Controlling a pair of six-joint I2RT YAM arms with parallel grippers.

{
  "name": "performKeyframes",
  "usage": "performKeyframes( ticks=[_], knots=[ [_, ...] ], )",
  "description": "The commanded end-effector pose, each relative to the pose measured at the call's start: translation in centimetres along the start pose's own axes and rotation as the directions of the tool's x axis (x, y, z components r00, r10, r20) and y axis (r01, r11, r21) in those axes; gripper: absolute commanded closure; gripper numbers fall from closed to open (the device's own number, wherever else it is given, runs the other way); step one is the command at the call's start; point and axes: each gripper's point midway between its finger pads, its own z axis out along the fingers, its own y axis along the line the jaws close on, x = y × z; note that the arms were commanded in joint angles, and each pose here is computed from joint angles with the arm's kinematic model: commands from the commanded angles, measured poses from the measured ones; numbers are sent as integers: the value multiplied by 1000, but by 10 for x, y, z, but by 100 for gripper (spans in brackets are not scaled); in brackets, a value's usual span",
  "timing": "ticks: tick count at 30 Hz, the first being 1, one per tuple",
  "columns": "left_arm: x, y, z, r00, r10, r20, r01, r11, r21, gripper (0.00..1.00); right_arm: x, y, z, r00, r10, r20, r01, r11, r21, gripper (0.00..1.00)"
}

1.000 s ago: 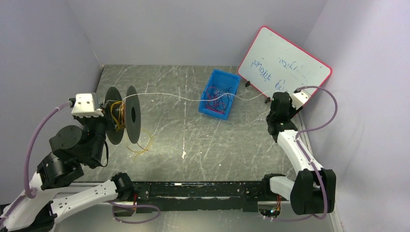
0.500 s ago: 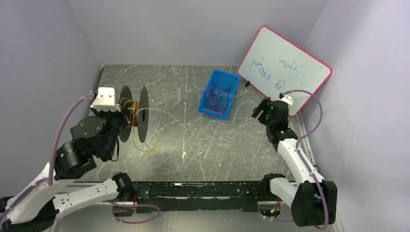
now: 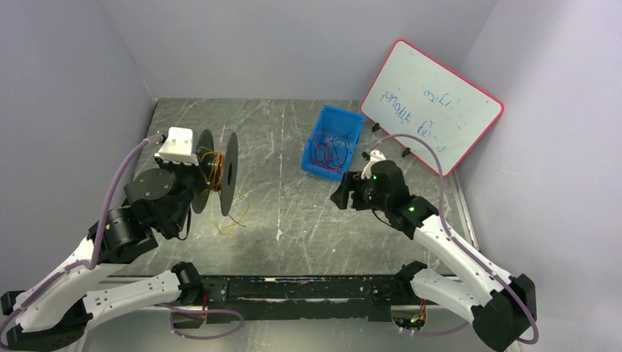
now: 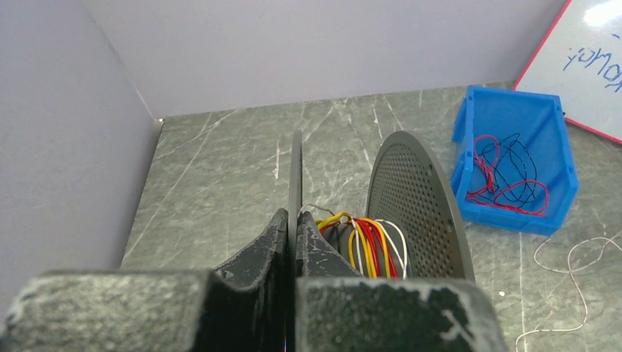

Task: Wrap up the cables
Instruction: Wrap the cable around the cable reel.

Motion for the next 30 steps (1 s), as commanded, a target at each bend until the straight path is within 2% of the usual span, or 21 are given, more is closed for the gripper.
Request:
performKeyframes(
  ticks=[1, 5, 10, 17, 24, 30],
  knots=[
    [-29, -2, -2, 992, -110, 62, 109, 994, 29, 93, -33, 21, -30, 996, -46, 80, 48, 999, -17, 24],
    [-29, -6, -1, 991, -118, 69, 116, 992, 42, 93, -54, 63, -46, 979, -108, 174, 144, 967, -209, 25],
    [-33, -12, 0, 991, -119, 65, 115, 991, 62, 93, -41, 94, -34, 963, -195, 184, 253, 890, -380, 26],
    [-35, -18, 0, 990, -125, 61, 119, 989, 87, 93, -12, 101, 16, 916, -329, 228, 397, 823, -407, 29],
    [-43, -21, -3, 985, -162, 66, 153, 980, 127, 93, 9, 98, 73, 854, -430, 292, 518, 755, -402, 26],
    [-48, -30, -5, 978, -200, 57, 188, 967, 174, 93, 22, 100, 115, 853, -432, 291, 521, 736, -432, 26]
  ],
)
